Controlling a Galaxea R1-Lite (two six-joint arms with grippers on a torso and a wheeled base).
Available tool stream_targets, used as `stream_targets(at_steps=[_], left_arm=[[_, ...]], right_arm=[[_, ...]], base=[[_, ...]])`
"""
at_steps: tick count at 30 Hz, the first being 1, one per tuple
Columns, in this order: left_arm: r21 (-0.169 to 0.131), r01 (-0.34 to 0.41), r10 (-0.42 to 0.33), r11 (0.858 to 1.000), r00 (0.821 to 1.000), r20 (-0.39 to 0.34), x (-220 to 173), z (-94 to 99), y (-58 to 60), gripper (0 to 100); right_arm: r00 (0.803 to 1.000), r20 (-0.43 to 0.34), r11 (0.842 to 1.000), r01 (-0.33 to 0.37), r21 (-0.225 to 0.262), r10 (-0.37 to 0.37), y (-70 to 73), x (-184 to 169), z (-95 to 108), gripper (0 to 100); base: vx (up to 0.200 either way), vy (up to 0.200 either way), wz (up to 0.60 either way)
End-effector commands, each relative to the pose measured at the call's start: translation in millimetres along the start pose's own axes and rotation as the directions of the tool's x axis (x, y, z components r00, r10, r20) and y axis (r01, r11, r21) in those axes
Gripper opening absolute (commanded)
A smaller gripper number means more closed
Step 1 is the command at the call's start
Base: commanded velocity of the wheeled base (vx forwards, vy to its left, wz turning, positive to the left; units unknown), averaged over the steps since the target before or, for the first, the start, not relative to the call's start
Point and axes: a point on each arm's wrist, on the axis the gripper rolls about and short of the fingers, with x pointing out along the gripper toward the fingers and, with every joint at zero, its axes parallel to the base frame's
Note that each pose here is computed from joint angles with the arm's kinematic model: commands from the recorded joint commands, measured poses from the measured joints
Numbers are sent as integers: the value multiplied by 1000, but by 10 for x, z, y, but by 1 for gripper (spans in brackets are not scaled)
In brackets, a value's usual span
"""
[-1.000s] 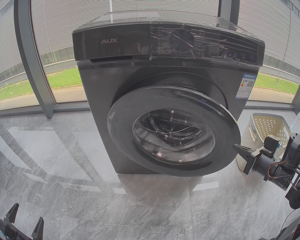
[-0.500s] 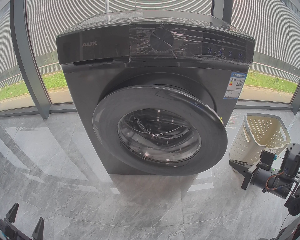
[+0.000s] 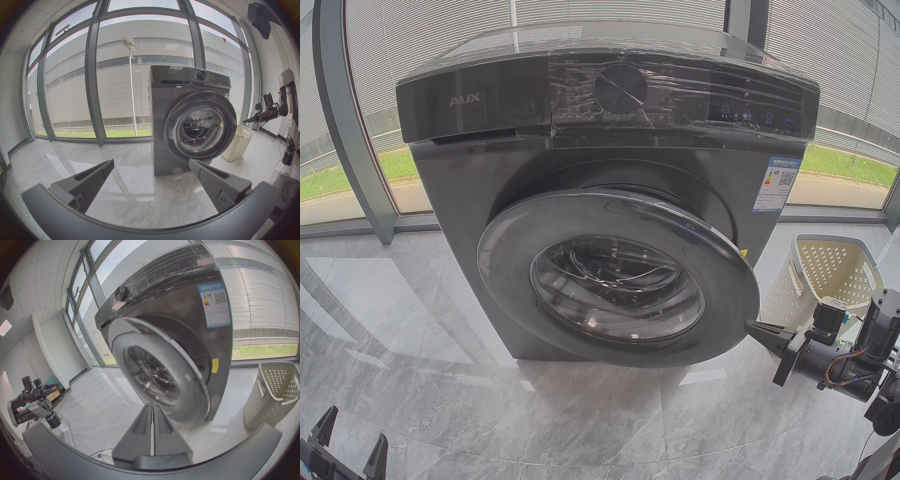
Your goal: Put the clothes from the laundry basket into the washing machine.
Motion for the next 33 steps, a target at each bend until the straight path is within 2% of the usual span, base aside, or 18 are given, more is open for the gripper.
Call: stream_targets(at_steps=[1,3,7,9,11,15,17,21,26,30,33], left_arm=[[-2,-2,2,1000,1000,-3,2,-54,-2,100],[0,-2,2,1000,1000,-3,2,-54,-2,100],[0,-2,2,1000,1000,-3,2,-54,-2,100],[0,-2,2,1000,1000,-3,2,-54,-2,100],[0,-2,2,1000,1000,-3,2,-54,-2,100],[1,-2,2,1000,1000,-3,2,-54,-2,100],[1,0,0,1000,1000,-1,2,-52,-2,100],[0,0,0,1000,1000,-1,2,-52,-2,100],[-3,0,0,1000,1000,-1,2,-52,-2,100],[-5,0,0,1000,1000,-1,2,-52,-2,100],[-5,0,0,1000,1000,-1,2,-52,-2,100]], right_arm=[[1000,22,1000,7,10,-7,-29,115,8,0],[999,40,1000,15,12,-15,-60,172,16,0],[987,115,994,112,13,-113,-258,281,35,0],[982,147,993,121,8,-121,-272,287,39,0],[983,142,993,120,3,-119,-264,272,18,0],[989,107,995,101,-4,-100,-220,214,-53,0],[1000,27,1000,3,-28,-2,-42,98,-214,0],[997,-30,997,-67,-36,66,69,11,-317,0],[997,-20,996,-79,-48,78,89,23,-303,0],[997,28,996,-77,-54,78,80,86,-220,0],[993,92,995,-75,-61,80,81,180,-95,0]], base=[[0,0,0],[0,0,0],[0,0,0],[0,0,0],[0,0,0],[0,0,0],[0,0,0],[0,0,0],[120,0,0],[200,0,0],[200,0,0]])
